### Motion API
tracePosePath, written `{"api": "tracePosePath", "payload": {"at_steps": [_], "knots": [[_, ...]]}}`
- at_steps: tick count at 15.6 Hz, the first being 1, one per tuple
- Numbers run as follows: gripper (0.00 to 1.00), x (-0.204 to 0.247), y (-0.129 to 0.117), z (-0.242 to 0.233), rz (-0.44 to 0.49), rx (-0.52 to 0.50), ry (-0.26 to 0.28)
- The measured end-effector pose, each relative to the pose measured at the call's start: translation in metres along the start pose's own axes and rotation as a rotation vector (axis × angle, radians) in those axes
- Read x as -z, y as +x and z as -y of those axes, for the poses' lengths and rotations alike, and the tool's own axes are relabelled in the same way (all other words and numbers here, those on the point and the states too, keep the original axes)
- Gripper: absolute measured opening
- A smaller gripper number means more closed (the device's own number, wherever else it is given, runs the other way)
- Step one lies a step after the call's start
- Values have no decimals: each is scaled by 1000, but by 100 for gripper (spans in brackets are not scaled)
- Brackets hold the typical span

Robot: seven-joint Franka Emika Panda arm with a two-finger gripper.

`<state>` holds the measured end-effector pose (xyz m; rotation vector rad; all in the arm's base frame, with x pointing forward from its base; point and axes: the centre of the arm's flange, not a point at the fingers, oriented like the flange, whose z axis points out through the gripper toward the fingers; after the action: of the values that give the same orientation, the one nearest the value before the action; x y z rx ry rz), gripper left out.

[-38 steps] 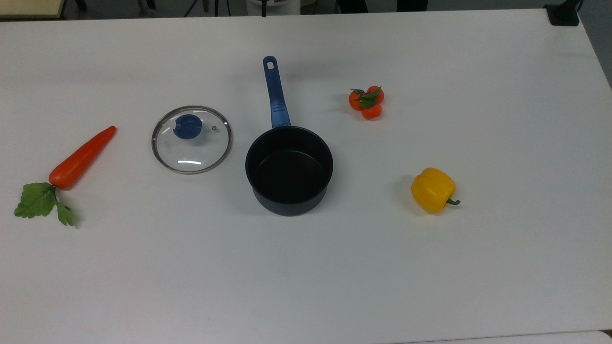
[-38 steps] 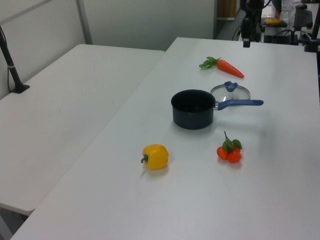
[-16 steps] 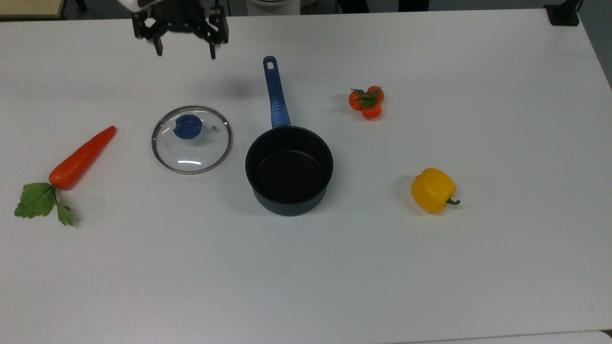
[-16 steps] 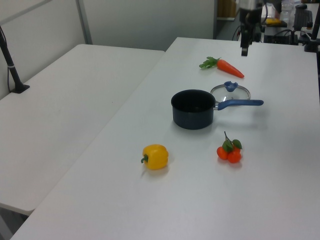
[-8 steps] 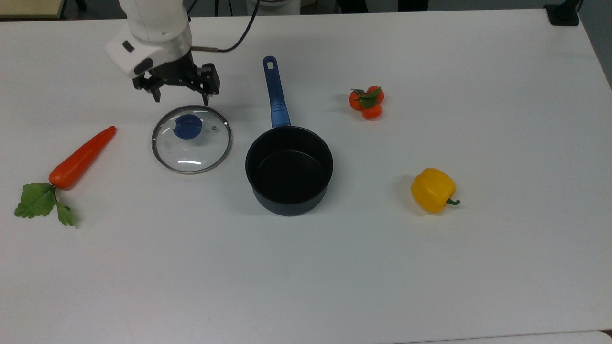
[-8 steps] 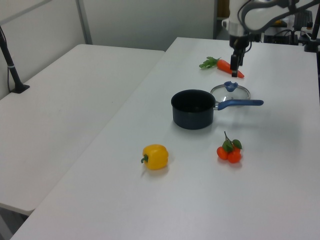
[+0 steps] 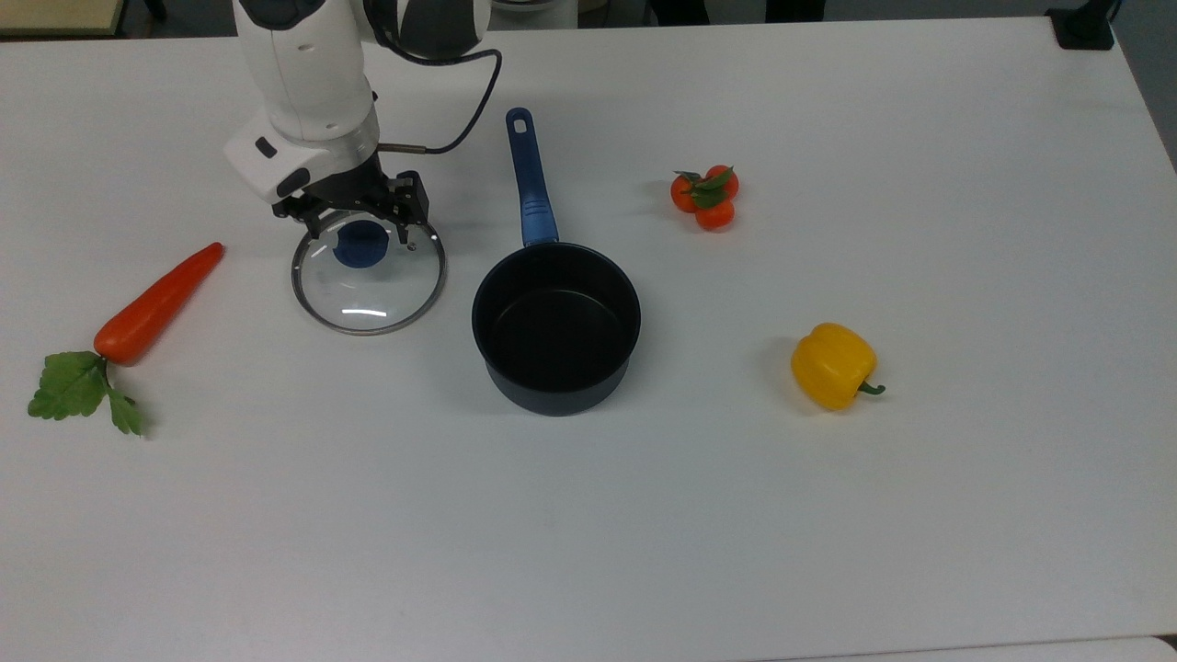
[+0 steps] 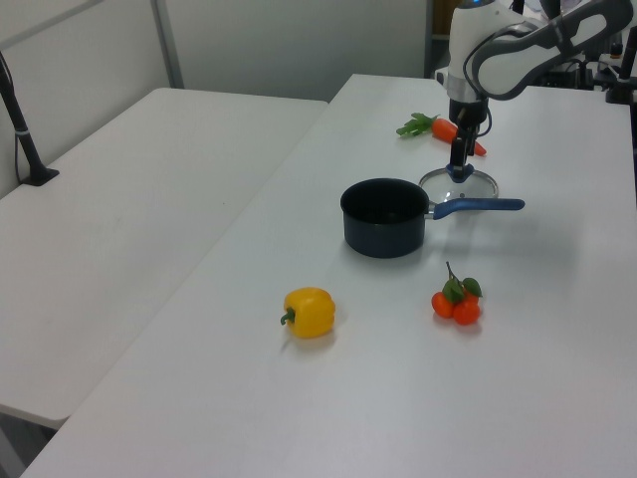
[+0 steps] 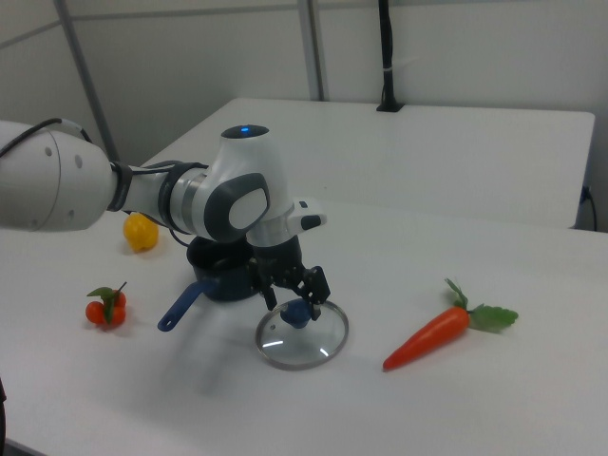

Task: Close lid
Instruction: 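Close the gripper on the blue knob of the glass lid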

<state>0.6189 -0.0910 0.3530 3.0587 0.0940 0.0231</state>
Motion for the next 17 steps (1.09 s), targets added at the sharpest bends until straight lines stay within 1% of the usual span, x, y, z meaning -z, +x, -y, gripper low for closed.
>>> {"api": "tracePosePath", "payload": {"at_steps": [2,3,4,5,6,7,12,13,14,17], "knots": [[97,-3,0,0,2,0,1],[88,-3,-1,0,3,0,1],[84,-4,-1,-1,4,-2,1],[83,-4,-1,-2,4,-4,1],[75,-4,-1,-3,4,-5,1],[72,-4,-2,-3,4,-7,1],[68,-4,-2,-3,5,-10,2],[62,-4,-2,-3,4,-10,2],[61,-4,-2,-4,4,-11,2],[61,-3,-2,-4,2,-15,1]]}}
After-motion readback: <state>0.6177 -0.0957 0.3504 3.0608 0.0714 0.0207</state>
